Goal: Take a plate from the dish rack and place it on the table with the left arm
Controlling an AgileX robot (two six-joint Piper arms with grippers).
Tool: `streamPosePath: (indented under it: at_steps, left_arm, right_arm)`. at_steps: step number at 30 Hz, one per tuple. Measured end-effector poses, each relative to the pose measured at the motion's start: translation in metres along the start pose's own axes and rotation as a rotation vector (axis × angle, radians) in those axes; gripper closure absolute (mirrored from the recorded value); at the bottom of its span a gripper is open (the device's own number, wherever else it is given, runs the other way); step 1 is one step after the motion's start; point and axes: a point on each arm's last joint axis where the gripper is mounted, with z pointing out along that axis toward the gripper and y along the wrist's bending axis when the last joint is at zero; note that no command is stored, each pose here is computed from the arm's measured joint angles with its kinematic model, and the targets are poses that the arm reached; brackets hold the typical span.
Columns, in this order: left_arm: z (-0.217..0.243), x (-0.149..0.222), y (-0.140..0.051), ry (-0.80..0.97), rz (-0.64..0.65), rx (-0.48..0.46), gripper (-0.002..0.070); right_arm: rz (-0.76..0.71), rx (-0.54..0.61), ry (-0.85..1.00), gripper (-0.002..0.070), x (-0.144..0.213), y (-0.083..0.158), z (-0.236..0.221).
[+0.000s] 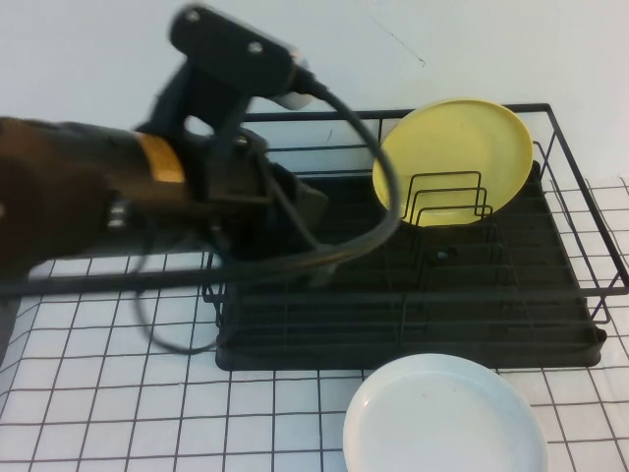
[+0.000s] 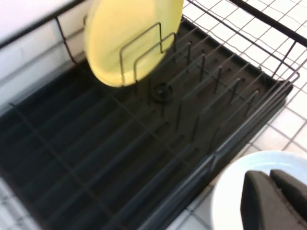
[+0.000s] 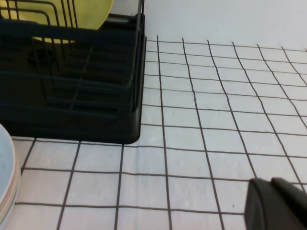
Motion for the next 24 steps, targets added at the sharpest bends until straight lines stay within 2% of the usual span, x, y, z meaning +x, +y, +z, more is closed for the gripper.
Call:
streamPosePath:
  at_steps: [5,8,15,20,24]
  left_arm:
    - [-0.049,0.0,0.006,-0.091,0.133,-0.107,0.0676]
    - [-0.075,0.01,0.015,-0.134,0.141,-0.18,0.0677]
    - [-0.12,0.068,0.035,-0.244,0.009,-0.356,0.0677]
    - [-0.135,0.13,0.032,-0.385,-0.107,-0.465,0.0677]
    - [-0.128,0.179,0.028,-0.421,-0.205,-0.51,0.0677]
  right_arm:
    - [0.001,-0.001,0.0,0.0679,0.0,0.0,0.0]
    - [0.003,-0.001,0.0,0.0679,0.0,0.0,0.0]
    - [0.005,-0.002,0.0,0.0679,0.0,0.0,0.0]
    - [0.005,-0.002,0.0,0.0679,0.0,0.0,0.0]
    - [0.007,-0.003,-0.001,0.0679,0.0,0.0,0.0]
